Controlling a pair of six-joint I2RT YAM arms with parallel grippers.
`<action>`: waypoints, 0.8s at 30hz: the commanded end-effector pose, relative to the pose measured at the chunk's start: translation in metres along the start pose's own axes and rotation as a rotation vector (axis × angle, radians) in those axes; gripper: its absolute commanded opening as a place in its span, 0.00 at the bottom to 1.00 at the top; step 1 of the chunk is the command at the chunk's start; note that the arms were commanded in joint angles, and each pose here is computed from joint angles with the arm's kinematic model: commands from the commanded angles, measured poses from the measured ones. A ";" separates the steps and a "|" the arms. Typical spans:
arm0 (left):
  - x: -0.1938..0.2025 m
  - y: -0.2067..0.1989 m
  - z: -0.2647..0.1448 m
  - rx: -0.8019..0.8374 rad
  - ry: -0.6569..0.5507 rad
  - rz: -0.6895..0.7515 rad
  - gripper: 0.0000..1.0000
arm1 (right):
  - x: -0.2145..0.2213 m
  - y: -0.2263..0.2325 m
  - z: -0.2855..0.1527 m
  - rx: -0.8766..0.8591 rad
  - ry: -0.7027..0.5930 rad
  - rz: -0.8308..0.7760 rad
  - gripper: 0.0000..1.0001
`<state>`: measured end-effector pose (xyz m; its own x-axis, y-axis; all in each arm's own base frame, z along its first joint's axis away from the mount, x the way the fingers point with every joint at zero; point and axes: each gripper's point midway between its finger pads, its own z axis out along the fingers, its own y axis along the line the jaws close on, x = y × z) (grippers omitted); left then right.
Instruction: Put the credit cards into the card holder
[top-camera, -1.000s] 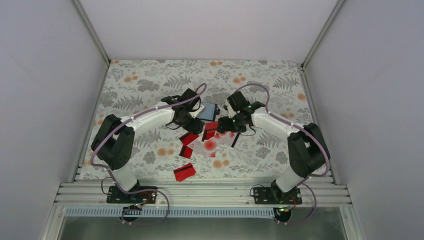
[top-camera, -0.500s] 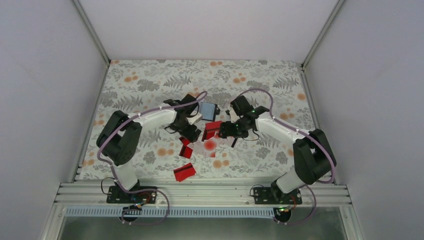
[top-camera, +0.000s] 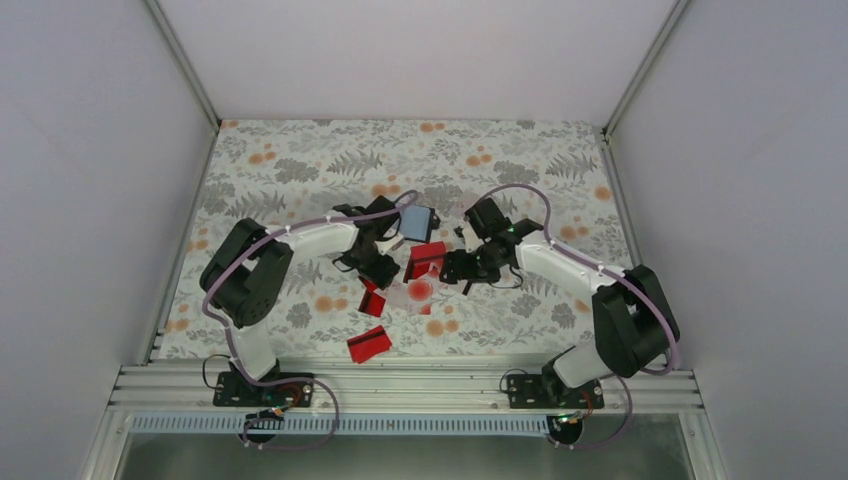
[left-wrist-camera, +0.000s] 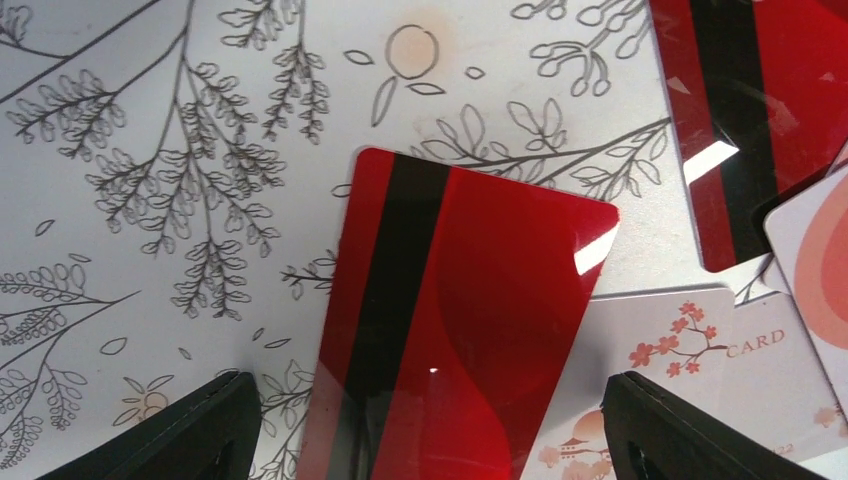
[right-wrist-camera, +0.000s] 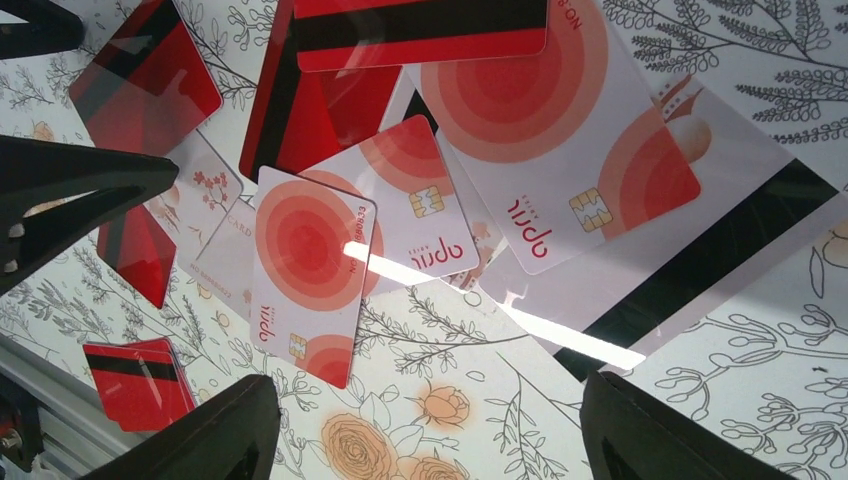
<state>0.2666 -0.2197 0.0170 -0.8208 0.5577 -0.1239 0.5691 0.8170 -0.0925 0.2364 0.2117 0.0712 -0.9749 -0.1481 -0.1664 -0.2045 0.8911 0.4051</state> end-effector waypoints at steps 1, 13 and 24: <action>0.020 -0.009 0.019 -0.031 0.066 0.008 0.86 | 0.003 0.002 -0.005 -0.015 -0.012 0.011 0.77; 0.036 -0.006 0.033 -0.109 0.102 -0.010 0.59 | 0.015 -0.003 -0.009 -0.011 -0.017 0.024 0.76; 0.026 -0.023 0.023 -0.081 0.058 -0.021 0.44 | 0.015 0.004 -0.018 -0.049 -0.049 0.044 0.76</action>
<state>0.2578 -0.2323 0.0140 -0.8265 0.5407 -0.1569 0.5477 0.8367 -0.0017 0.2208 0.2027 0.0776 -0.9770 -0.1145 -0.1801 -0.1822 0.8869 0.4245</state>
